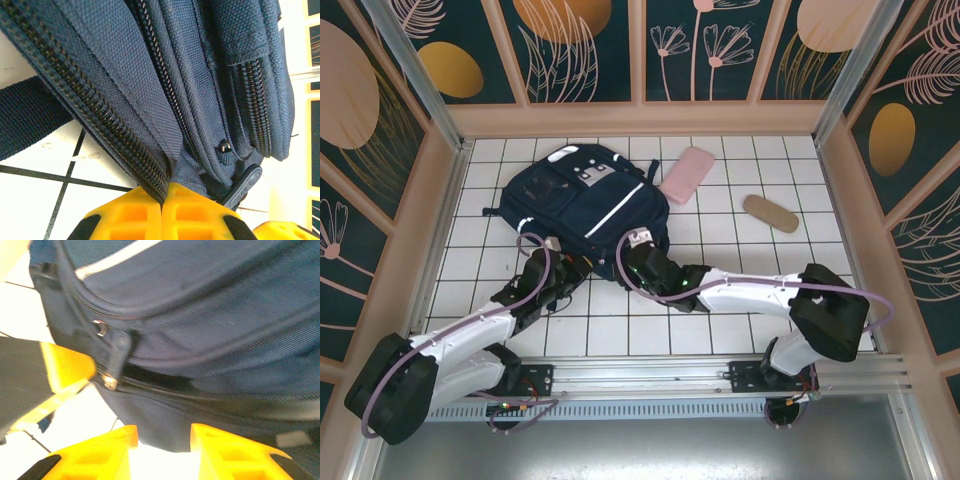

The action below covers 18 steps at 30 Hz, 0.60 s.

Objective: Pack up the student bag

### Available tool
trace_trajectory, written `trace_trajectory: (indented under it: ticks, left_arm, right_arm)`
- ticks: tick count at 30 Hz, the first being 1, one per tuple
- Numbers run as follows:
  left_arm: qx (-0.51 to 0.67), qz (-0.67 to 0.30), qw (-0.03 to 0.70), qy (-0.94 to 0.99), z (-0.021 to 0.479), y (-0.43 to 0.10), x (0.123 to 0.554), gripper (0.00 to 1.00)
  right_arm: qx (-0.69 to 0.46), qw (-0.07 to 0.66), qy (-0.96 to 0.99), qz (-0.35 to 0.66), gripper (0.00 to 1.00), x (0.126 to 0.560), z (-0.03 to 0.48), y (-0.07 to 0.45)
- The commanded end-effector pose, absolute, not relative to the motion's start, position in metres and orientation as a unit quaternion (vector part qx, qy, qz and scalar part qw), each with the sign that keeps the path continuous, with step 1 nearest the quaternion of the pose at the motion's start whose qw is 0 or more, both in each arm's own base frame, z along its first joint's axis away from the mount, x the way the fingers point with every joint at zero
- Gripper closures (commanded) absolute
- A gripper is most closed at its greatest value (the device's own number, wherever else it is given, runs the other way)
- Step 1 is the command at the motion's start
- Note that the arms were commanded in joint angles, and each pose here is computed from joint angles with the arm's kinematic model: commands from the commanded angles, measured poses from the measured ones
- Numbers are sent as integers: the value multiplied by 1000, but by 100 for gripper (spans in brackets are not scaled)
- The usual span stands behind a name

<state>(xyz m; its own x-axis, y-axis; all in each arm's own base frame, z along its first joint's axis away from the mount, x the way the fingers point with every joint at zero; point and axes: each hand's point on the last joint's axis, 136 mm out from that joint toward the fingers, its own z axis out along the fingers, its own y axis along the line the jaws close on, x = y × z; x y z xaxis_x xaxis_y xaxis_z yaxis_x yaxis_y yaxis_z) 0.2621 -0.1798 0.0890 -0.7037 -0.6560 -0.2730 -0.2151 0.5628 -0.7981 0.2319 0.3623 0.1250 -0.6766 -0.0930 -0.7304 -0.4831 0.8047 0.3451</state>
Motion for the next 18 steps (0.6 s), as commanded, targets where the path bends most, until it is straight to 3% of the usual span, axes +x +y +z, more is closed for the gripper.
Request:
trace_trajectory:
  ticks: [1,18]
  left_arm:
    - [-240,-410,313,823,110,-186,275,100]
    - [-233,-418,310,821,112,-190,275,100]
  right_arm:
    - [-180,368,853,324,66,242,149,390]
    - [-169,307,860,370,63,268,130,414]
